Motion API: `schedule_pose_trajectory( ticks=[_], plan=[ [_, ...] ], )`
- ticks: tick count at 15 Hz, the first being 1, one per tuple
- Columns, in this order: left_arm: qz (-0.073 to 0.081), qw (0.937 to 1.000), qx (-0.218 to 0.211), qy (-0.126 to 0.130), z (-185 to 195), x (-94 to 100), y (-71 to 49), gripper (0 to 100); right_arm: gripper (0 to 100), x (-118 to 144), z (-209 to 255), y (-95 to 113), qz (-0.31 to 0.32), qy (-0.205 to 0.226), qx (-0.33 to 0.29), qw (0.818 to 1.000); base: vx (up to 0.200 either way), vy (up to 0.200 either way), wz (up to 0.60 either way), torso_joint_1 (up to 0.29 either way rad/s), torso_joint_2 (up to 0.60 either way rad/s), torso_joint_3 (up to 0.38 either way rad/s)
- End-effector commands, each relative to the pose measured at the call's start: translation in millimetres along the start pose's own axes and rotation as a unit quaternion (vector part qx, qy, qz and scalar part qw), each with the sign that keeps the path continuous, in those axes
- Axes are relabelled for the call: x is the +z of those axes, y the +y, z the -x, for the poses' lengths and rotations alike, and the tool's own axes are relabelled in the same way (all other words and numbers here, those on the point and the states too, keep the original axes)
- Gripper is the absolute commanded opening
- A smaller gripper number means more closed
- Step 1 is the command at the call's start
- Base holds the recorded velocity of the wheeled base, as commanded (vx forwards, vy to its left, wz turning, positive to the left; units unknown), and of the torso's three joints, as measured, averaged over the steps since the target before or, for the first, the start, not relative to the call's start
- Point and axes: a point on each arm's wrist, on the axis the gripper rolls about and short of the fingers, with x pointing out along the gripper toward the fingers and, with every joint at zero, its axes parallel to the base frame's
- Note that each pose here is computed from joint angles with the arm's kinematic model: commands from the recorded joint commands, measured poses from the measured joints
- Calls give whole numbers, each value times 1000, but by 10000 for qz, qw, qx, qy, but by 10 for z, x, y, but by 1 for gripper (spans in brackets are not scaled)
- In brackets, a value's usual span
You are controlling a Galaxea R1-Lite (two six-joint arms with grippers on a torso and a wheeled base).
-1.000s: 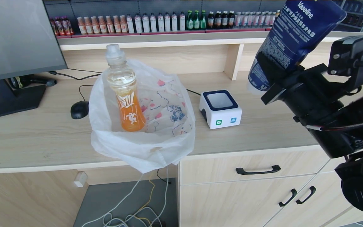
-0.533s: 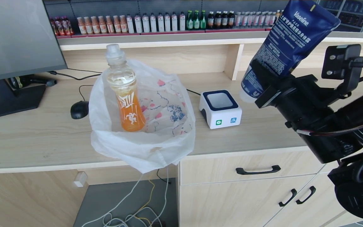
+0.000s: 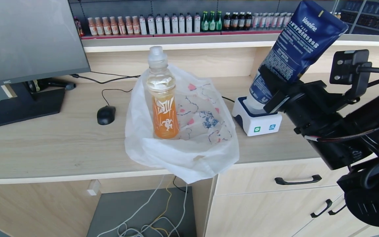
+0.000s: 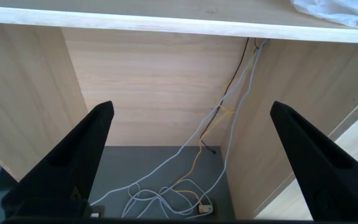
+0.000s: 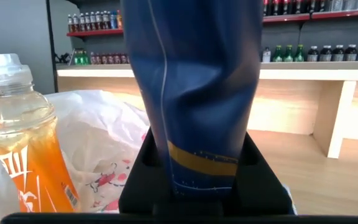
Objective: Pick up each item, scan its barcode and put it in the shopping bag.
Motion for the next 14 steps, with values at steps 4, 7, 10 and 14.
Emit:
schedule_pose_trajectory(
  ticks=[4,7,10,14],
  plan=[
    [1,10000,-8,-2,0,0,0,100,0,-40,12,0,4,71,5,10000,0,200,0,4,5,4],
    [1,10000,-8,-2,0,0,0,100,0,-62,16,6,-5,109,14,9999,0,200,0,1,-2,4],
    [-22,10000,0,-2,0,0,0,100,0,-158,11,15,7,246,26,9997,0,67,0,4,1,1],
    [-22,10000,0,-2,0,0,0,100,0,-204,-21,17,20,269,21,9996,0,0,0,0,0,0]
  ],
)
